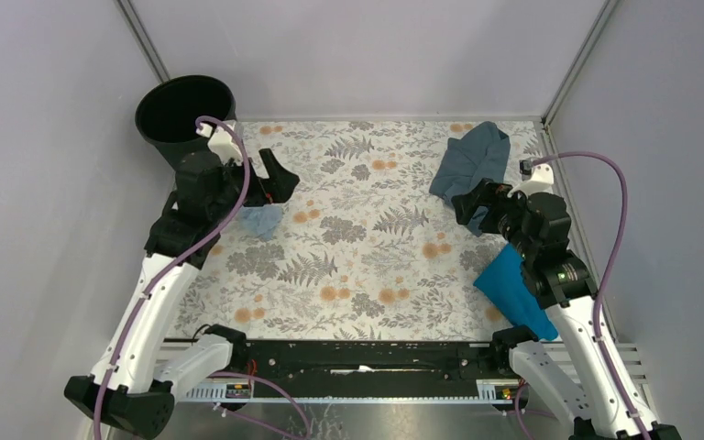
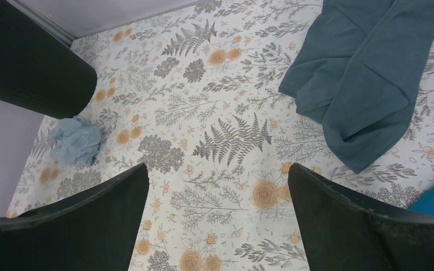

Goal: Put the trash bags into the trash bin

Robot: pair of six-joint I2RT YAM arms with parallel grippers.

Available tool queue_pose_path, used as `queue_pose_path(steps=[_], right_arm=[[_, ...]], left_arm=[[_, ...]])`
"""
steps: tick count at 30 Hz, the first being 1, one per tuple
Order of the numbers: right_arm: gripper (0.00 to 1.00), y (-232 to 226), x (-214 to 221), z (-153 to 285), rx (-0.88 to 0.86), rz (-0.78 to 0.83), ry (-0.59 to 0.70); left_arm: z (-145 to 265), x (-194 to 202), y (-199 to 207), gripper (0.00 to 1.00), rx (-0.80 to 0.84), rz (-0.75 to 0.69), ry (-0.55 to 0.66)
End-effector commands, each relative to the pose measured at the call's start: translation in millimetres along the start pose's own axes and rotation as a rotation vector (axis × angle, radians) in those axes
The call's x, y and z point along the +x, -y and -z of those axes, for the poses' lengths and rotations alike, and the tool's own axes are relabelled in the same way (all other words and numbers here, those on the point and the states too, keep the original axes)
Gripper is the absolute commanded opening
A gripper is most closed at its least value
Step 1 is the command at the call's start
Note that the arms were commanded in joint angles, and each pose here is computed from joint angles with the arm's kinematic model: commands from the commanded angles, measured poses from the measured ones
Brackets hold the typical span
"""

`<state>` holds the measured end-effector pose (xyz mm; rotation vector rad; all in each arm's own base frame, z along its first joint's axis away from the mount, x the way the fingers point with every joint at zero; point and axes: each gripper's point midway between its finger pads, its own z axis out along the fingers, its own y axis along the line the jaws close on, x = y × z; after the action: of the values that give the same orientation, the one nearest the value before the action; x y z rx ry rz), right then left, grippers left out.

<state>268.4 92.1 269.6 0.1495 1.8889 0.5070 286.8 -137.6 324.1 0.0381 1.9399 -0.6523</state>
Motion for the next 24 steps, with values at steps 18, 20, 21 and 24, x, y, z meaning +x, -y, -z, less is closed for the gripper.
queue_pose_path(steps=[18, 20, 21, 24], right_arm=[[1.00, 1, 52, -29, -0.097, -0.010, -0.109], [1.00, 1, 55, -29, -0.095, -0.011, -0.123], [1.00, 1, 57, -28, -0.099, -0.013, -0.130], [1.00, -1, 62, -27, -0.119, -0.026, -0.136]], left_arm=[[-57, 66, -170, 0.99, -0.591, 0.426, 0.102], [-64, 74, -182, 0.99, -0.627, 0.465, 0.099], [-68, 78, -189, 0.99, -0.653, 0.484, 0.094], [-82, 91, -200, 0.99, -0.681, 0.514, 0.062]])
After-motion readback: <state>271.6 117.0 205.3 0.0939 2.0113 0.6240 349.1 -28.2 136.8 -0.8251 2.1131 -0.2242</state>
